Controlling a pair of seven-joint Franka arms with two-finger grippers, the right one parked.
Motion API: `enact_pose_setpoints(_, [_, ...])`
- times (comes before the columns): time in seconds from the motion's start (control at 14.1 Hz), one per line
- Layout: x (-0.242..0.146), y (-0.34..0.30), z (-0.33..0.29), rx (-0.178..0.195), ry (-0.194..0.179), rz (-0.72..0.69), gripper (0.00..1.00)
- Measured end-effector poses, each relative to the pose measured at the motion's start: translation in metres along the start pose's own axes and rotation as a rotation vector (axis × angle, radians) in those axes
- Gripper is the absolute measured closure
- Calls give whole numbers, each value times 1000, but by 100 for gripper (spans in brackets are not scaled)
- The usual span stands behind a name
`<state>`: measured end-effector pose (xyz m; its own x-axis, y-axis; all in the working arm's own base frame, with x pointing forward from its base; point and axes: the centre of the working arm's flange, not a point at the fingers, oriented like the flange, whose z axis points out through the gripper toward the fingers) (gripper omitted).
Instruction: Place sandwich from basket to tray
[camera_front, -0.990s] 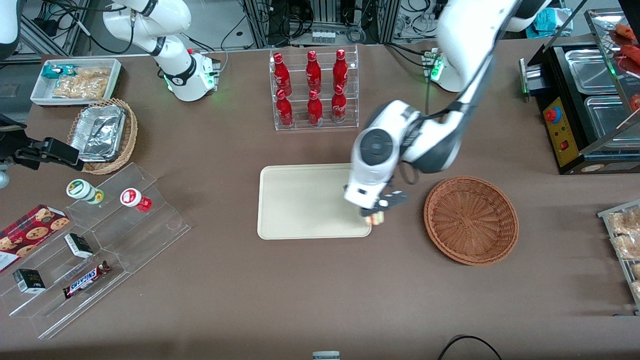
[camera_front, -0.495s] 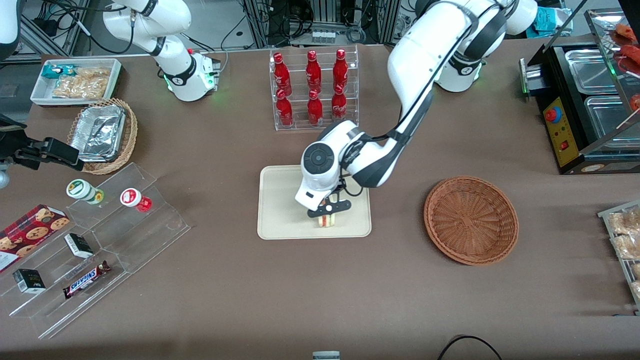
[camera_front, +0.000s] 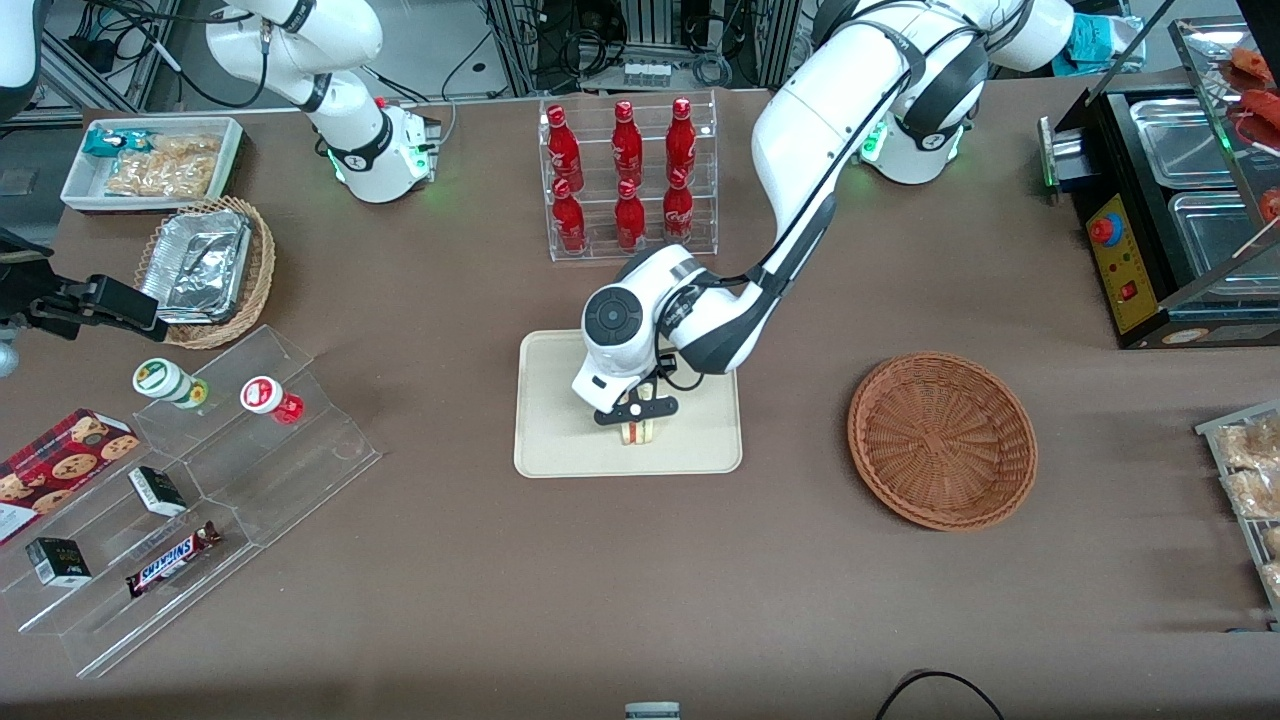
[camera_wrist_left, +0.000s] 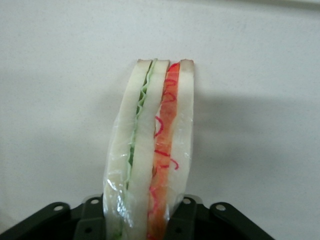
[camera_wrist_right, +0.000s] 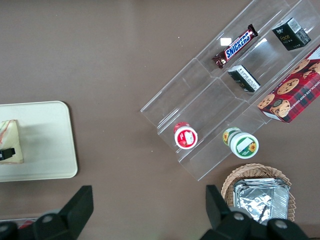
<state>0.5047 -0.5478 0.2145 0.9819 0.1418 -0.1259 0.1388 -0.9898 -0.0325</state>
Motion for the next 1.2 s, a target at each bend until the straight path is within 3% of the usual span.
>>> enact_pose_setpoints(0.14, [5, 0, -23, -16, 17, -6, 27])
enact_pose_setpoints(0.35, [32, -38, -110, 6, 24, -35, 1])
enact_pose_setpoints(0.57, [57, -112, -206, 37, 17, 3, 0])
enact_pose_setpoints(0.78, [78, -189, -244, 51, 11, 2, 0])
enact_pose_setpoints(1.06, [100, -306, -266, 98, -73, -11, 0])
enact_pose_setpoints(1.2, [107, -360, -287, 94, -93, -4, 0])
